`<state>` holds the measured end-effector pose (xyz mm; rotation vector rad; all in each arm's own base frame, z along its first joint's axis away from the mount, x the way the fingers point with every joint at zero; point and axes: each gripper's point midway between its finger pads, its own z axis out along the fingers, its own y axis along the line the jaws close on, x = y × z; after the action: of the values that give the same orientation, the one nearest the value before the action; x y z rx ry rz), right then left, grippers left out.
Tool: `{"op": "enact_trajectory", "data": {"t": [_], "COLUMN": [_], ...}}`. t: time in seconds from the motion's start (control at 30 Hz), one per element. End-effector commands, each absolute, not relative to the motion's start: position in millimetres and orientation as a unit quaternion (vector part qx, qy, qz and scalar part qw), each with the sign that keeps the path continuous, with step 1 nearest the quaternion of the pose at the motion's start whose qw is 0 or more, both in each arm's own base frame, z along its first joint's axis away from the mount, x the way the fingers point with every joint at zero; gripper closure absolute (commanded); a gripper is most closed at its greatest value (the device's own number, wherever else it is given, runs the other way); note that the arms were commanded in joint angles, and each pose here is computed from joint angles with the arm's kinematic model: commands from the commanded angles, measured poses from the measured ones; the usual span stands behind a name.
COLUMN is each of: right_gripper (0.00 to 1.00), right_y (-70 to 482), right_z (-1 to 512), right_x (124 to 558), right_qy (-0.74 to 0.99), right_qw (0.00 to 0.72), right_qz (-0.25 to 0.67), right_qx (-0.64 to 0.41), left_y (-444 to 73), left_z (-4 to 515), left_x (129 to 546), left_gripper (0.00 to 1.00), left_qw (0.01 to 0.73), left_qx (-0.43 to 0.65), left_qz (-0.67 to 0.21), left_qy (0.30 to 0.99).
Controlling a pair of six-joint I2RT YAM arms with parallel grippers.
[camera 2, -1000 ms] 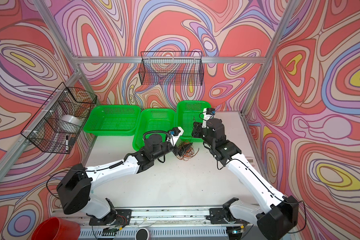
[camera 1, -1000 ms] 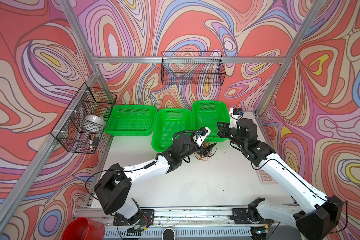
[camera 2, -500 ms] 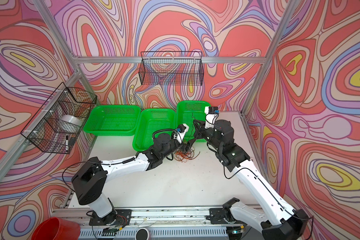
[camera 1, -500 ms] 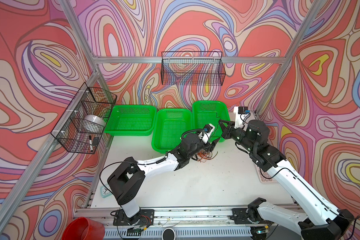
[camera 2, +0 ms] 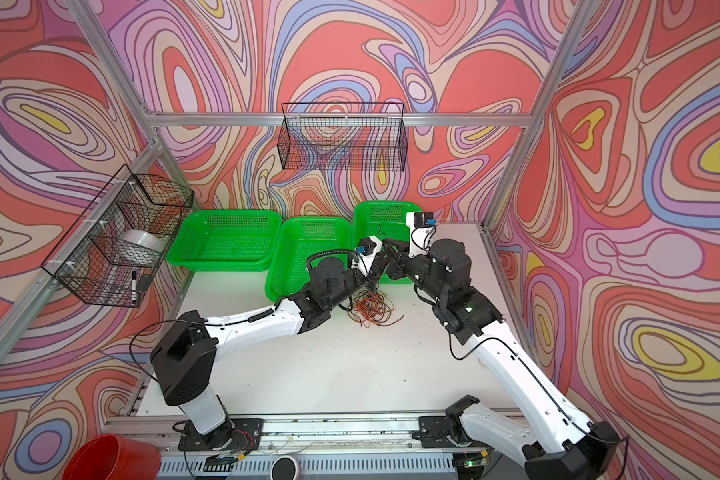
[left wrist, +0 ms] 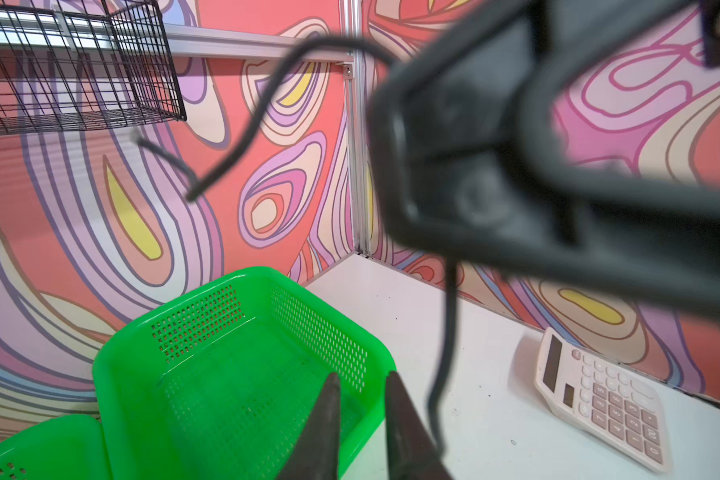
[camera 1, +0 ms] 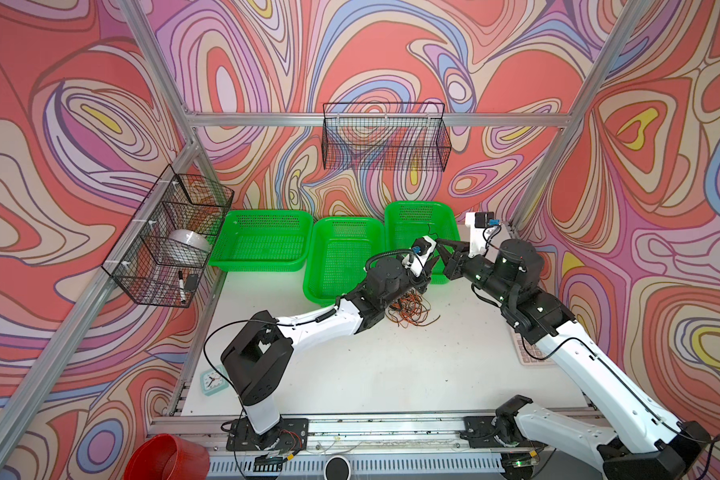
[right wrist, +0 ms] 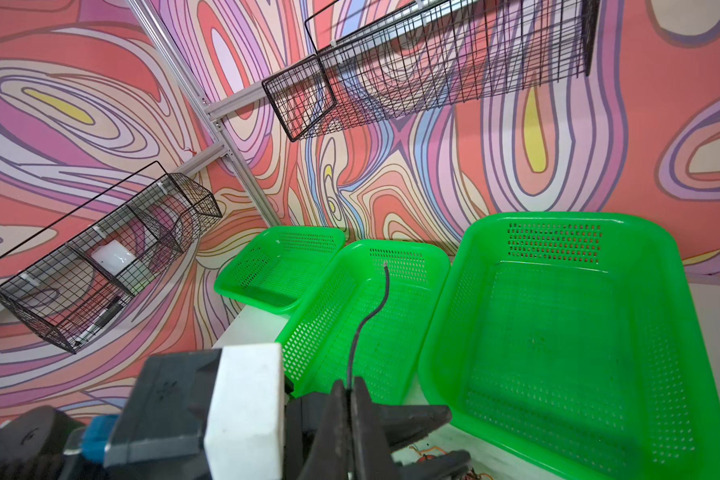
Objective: Untangle the cables
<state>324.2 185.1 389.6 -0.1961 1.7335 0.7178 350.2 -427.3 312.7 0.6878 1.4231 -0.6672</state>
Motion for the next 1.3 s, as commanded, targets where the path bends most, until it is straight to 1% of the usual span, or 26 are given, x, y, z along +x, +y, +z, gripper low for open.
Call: {"op": "enact_trajectory", "data": {"t": [0.0,0.03,0.13,0.23,0.3,0.4,0.5,0.7,0.8,0.93,1.1,1.27], "right_gripper": [0.94,0.85,0.6,0.42,0.36,0.34,0.33,0.32,0.33,0.35,0.35,0.37], "right_y": [185.5,186.5,183.4,167.9,157.2,145.0,139.9,160.8,172.2,183.0,200.5,211.1], "right_z": [416.4,416.2,417.1,415.8,407.0,391.1,365.2,297.8,270.8,252.1,244.4,223.6], "right_x": [315.2,313.0,305.0,298.5,294.6,288.2,281.4,279.0,287.1,302.2,318.4,336.6], "right_qy": [0.719,0.718,0.716,0.718,0.72,0.726,0.734,0.749,0.757,0.769,0.764,0.78], "right_qw": [0.612,0.611,0.615,0.631,0.639,0.643,0.635,0.595,0.575,0.556,0.546,0.525], "right_qz": [0.313,0.314,0.306,0.27,0.244,0.22,0.219,0.262,0.283,0.293,0.32,0.317], "right_qx": [-0.104,-0.111,-0.123,-0.118,-0.114,-0.106,-0.098,-0.127,-0.126,-0.121,-0.126,-0.126], "left_y": [-430.5,-428.8,-422.1,-414.7,-411.4,-406.2,-401.4,-395.5,-394.1,-394.6,-396.5,-399.3], "left_z": [332.5,336.5,349.7,362.9,371.3,384.5,399.3,426.7,439.6,455.0,470.7,488.3], "left_x": [345.2,343.5,338.4,333.7,330.3,327.4,322.6,312.3,308.7,300.4,294.8,290.2], "left_gripper": [1.0,1.0,1.0,1.0,1.0,1.0,1.0,1.0,1.0,1.0,1.0,1.0], "left_qw": [0.664,0.665,0.669,0.674,0.676,0.68,0.686,0.693,0.692,0.695,0.701,0.706], "left_qx": [0.313,0.313,0.308,0.301,0.297,0.289,0.284,0.282,0.282,0.287,0.293,0.298], "left_qz": [-0.302,-0.303,-0.306,-0.31,-0.315,-0.319,-0.327,-0.343,-0.35,-0.359,-0.358,-0.357], "left_qy": [0.609,0.607,0.604,0.599,0.596,0.593,0.585,0.568,0.564,0.553,0.543,0.534]}}
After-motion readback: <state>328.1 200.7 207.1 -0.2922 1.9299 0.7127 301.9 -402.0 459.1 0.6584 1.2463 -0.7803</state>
